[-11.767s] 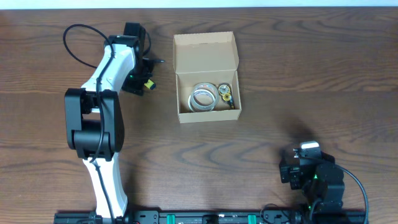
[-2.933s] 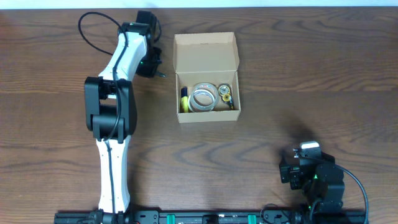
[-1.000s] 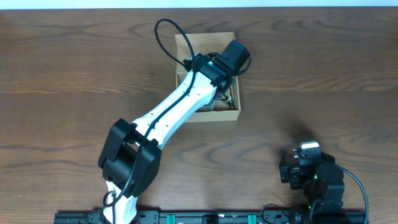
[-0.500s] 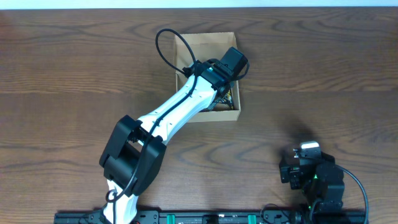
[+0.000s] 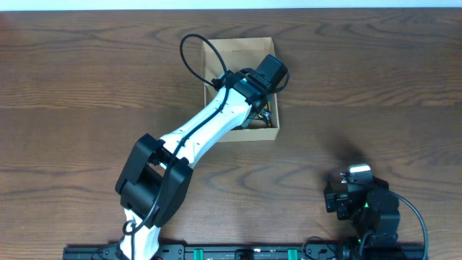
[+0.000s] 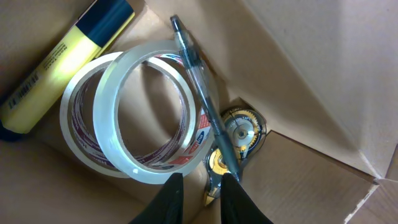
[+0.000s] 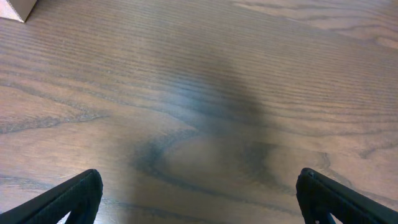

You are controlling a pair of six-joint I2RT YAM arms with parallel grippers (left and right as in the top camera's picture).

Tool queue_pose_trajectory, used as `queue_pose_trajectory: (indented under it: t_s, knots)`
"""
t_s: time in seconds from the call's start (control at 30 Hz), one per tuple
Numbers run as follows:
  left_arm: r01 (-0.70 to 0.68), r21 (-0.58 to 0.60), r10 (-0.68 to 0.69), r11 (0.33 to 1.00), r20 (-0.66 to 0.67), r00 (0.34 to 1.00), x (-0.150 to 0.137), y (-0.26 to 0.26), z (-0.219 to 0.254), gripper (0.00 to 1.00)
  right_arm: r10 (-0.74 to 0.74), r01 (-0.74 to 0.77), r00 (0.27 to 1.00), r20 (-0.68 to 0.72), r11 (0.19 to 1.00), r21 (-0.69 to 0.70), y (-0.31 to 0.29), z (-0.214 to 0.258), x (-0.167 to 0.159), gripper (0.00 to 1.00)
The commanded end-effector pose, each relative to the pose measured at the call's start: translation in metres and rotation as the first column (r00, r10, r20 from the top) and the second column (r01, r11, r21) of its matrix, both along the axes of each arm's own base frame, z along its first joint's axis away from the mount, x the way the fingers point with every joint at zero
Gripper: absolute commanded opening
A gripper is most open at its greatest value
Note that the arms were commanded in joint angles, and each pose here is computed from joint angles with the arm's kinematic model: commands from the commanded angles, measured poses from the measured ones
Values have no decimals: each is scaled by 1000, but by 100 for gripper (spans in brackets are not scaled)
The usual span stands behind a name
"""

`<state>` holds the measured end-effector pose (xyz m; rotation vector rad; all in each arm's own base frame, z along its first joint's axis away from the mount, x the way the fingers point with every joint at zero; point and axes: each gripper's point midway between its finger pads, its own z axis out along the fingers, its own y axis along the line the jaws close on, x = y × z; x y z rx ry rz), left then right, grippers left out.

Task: Pack container
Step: 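Carry the clear pen over the box and lower it inside, then open the left gripper and withdraw it from the box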

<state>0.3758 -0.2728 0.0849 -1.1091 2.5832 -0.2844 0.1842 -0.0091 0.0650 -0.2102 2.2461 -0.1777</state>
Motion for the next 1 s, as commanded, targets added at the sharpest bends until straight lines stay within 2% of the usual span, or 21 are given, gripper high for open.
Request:
queue_pose_trajectory:
  t_s: [0.0,0.2,0.3,0.33,0.37,0.4,0.6,0.77,0.97]
  knots:
    - [-9,17,9,1000,-13,1000,0,4,-8,22,-7,7,1000,-2,1000,7,0,-3,0,99]
    - [-8,8,8,1000,-3,1000,0,3,-2,26,-6,6,1000,-2,1000,8,0,-3,0,99]
    - [-10,-3,10,1000,19,1000,-1,6,14,39,-6,6,1000,-2,1000,8,0,-3,0,99]
    - [-11,-5,11,1000,28,1000,-2,7,20,46,-7,7,1000,-2,1000,7,0,-3,0,99]
    - [-12,-6,12,1000,40,999,-3,10,28,66,-6,6,1000,-2,1000,8,0,-3,0,99]
    - [-7,-6,7,1000,52,999,-4,12,36,98,-6,6,1000,-2,1000,8,0,-3,0,99]
    - [129,49,-136,990,155,979,-13,28,94,96,-7,7,1000,-2,1000,7,0,-3,0,99]
    - [260,216,-304,941,206,930,-27,61,138,95,-6,6,1000,-2,1000,8,0,-3,0,99]
    - [230,340,-296,912,159,942,-52,123,166,95,-6,6,1000,-2,1000,8,0,-3,0,99]
